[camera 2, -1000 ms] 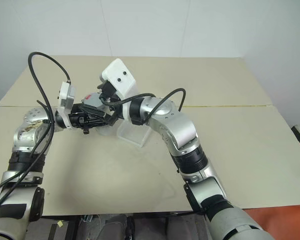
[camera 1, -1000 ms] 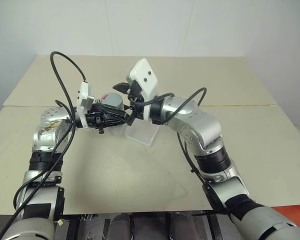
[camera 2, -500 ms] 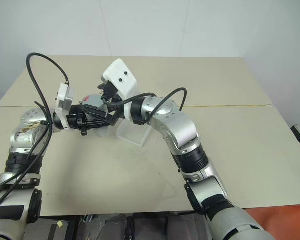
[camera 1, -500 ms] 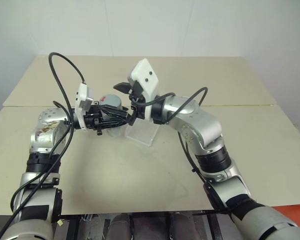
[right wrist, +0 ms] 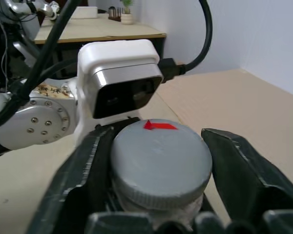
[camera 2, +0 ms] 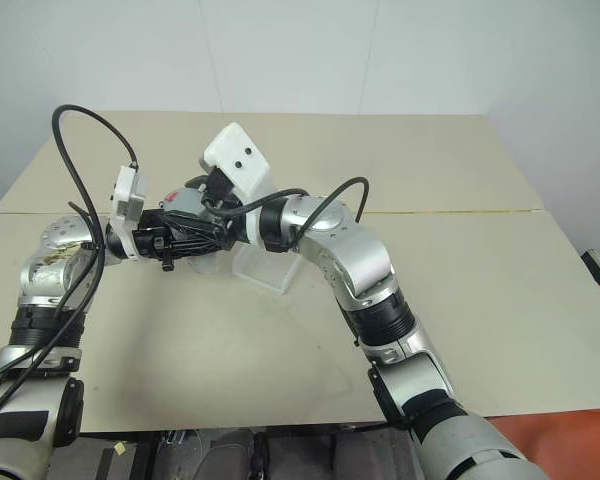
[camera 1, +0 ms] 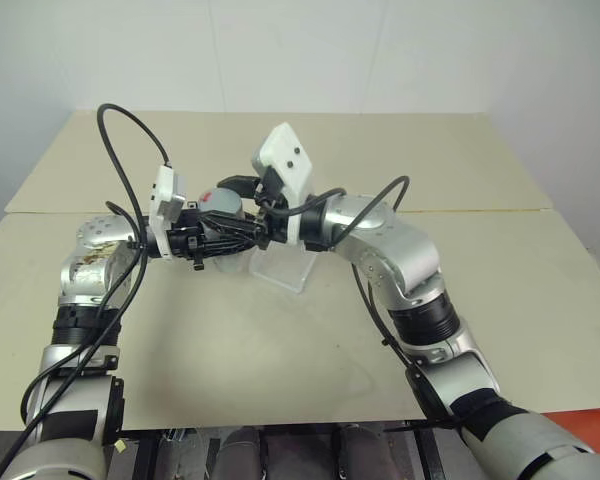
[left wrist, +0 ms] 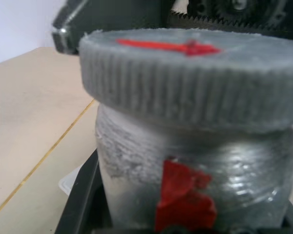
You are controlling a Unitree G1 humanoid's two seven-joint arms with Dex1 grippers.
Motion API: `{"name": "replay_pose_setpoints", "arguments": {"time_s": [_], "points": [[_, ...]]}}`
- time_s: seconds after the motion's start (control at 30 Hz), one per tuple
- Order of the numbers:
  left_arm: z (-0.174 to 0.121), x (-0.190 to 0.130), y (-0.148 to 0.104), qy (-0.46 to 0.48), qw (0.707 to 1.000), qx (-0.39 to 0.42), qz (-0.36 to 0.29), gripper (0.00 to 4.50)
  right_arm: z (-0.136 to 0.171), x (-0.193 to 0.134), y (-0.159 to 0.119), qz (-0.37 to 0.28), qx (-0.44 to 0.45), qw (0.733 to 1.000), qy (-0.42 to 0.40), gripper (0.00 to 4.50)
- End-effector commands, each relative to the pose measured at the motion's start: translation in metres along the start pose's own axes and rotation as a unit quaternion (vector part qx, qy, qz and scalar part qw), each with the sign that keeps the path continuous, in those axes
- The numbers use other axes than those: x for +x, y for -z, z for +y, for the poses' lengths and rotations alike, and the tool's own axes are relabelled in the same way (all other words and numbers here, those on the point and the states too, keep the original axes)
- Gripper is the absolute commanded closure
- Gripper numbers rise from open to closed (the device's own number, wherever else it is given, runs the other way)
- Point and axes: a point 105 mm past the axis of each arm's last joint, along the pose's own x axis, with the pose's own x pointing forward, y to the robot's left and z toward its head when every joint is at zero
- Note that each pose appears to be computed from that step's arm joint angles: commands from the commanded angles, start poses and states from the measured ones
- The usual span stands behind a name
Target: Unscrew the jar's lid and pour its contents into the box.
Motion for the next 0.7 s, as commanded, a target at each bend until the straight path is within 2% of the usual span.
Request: {"name": "replay_pose_setpoints", "arguments": {"time_s": [0.03, 0.27, 0.5, 0.6, 0.7], "points": [[-0.003, -0.003, -0.014, 0.009, 1.000, 0.022, -0.012, 2.56, -0.006, -0.004, -0.018, -0.031, -0.025, 0.999, 0.016, 1.71], [-0.008, -0.004, -0.011, 0.027, 0.999, 0.017, -0.009, 2.56, -0.005, -0.008, -0.018, -0.034, -0.032, 0.999, -0.003, 1.71], [-0.033, -0.010, -0.024, 0.128, 0.991, -0.002, -0.037, 2.56, 0.001, -0.037, -0.028, -0.077, -0.006, 0.982, -0.174, 1.71], [-0.040, -0.009, -0.022, 0.145, 0.989, -0.004, -0.027, 2.56, -0.006, -0.035, -0.032, -0.070, -0.018, 0.980, -0.184, 1.71], [-0.043, -0.008, -0.006, 0.140, 0.990, -0.008, -0.014, 2.56, -0.008, -0.037, -0.042, -0.080, -0.028, 0.976, -0.202, 1.71]]}}
